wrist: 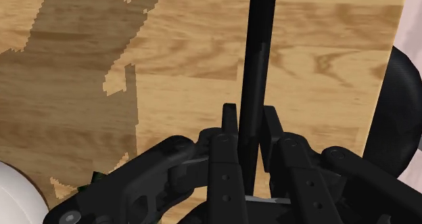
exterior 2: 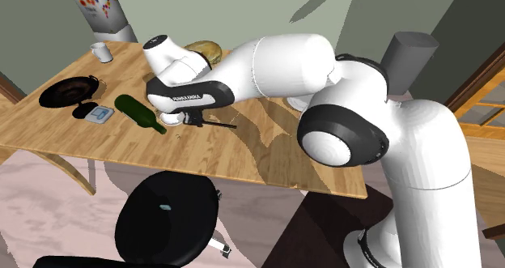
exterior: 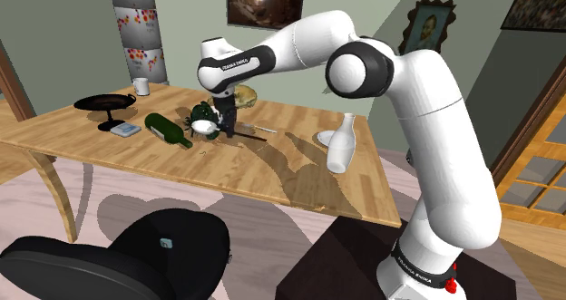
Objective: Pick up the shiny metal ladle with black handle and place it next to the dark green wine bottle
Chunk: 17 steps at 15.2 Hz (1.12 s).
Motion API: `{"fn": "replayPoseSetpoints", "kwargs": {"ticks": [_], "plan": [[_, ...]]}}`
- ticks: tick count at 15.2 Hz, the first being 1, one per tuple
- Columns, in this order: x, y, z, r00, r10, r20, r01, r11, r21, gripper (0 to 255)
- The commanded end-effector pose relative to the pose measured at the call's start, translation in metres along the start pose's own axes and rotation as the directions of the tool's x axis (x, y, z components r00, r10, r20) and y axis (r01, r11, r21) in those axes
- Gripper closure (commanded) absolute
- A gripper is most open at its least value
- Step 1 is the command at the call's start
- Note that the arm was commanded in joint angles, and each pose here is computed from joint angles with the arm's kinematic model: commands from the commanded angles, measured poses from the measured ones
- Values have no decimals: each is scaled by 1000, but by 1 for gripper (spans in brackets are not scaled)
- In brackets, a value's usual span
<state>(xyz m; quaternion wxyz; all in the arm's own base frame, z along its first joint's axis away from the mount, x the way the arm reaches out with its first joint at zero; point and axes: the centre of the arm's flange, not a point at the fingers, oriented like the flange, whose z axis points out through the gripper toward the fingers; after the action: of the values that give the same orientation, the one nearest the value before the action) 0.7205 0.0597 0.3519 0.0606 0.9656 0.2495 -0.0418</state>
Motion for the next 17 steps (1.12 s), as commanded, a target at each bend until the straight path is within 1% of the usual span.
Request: {"fn": "replayPoseSetpoints", "kwargs": {"ticks": [1,17], "plan": [[1,-1,10,1000,0,0,0,1000,0,255],[10,-9,94,1000,0,0,0,1000,0,255]]}}
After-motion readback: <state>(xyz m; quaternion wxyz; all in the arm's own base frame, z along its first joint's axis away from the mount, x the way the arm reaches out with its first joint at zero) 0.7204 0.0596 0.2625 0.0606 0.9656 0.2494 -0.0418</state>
